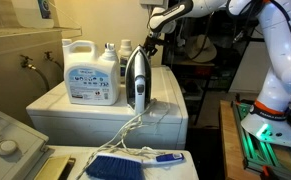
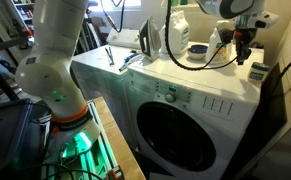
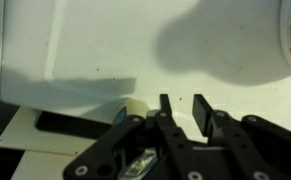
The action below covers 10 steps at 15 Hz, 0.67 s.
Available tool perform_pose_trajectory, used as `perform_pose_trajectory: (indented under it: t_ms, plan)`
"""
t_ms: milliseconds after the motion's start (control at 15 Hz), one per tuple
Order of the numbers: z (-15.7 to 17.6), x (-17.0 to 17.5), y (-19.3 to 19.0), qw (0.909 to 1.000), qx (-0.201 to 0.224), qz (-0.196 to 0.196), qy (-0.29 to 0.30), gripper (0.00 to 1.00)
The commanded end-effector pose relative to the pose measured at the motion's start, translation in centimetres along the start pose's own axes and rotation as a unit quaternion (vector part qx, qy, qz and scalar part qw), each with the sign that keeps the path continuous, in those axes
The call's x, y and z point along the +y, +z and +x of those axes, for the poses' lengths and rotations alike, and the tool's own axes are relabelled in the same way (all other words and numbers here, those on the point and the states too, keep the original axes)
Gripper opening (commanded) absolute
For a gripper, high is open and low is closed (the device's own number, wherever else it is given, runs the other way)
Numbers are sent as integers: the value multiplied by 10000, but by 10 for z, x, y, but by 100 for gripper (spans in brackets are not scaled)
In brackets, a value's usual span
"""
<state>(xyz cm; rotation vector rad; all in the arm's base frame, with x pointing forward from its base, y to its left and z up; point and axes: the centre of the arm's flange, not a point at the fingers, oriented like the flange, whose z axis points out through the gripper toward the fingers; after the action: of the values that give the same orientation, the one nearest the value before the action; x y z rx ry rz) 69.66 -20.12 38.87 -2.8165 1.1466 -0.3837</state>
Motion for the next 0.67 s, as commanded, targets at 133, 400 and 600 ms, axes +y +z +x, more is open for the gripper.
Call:
perform_pose_trajectory:
  t_ms: [133,400,600]
  plan:
    - [26,25,-32,9972,585,-444,-133,77]
    - [42,42,-25,9958,675,-609,90,100]
    - [44,47,-7,9959,592,-532,428,100]
